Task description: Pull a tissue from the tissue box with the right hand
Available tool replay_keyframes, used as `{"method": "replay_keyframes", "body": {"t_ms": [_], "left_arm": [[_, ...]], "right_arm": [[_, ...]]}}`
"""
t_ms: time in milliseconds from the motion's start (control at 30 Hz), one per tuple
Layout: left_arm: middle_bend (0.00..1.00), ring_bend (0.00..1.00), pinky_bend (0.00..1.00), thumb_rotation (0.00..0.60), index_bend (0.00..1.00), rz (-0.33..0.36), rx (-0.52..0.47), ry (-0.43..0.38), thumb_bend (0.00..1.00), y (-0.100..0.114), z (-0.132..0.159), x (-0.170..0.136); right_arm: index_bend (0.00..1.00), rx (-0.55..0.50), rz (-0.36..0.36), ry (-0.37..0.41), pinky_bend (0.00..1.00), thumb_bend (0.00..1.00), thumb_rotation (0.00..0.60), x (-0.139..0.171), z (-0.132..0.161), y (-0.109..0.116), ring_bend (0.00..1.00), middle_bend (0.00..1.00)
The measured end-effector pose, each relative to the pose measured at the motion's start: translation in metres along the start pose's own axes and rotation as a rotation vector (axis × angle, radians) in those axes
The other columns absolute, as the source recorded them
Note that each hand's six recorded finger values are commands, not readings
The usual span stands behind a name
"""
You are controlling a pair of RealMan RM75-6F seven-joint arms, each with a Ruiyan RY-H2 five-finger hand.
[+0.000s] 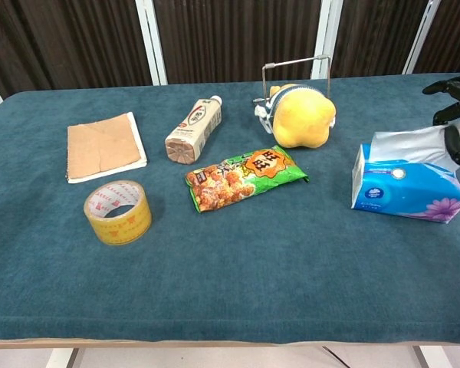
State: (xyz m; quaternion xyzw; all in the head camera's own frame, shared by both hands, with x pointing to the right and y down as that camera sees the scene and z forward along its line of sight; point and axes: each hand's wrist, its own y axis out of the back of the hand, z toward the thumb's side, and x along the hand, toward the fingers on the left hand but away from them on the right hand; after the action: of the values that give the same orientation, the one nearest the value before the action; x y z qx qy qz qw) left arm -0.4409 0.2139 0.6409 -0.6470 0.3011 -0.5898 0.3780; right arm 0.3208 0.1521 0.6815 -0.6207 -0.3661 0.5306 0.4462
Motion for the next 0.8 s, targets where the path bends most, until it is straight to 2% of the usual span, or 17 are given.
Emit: {"method": "replay_keyframes", "body": {"t_ms": [167,367,633,800], "left_arm": [[0.23,0.16,0.34,0.6,0.25,-0.007,0.0,0.001,0.35,-0.001,0.0,0.001],[0.23,0.16,0.34,0.6,0.25,-0.011,-0.002,-0.003,0.35,-0.002,0.001,0.001],[0.23,0.16,0.34,0.6,0.25,-0.011,0.001,-0.006,0.35,-0.002,0.002,0.0],[0.23,0.16,0.34,0.6,0.25,-0.012,0.003,-0.008,0.35,-0.002,0.003,0.0]], "right_arm": [[0.81,0.002,-0.062,-0.001,0.18,0.68,0.6,0.0,-0.003,0.009,0.03,0.15],[0.81,-0.021,-0.154,-0.028,0.18,0.68,0.6,0.0,-0.014,0.032,0.03,0.15],[0.81,-0.092,-0.289,-0.05,0.18,0.69,0.6,0.008,-0.027,0.08,0.03,0.15],[0.81,-0.08,-0.366,-0.096,0.18,0.69,0.6,0.027,-0.05,0.113,0.03,0.15]]}}
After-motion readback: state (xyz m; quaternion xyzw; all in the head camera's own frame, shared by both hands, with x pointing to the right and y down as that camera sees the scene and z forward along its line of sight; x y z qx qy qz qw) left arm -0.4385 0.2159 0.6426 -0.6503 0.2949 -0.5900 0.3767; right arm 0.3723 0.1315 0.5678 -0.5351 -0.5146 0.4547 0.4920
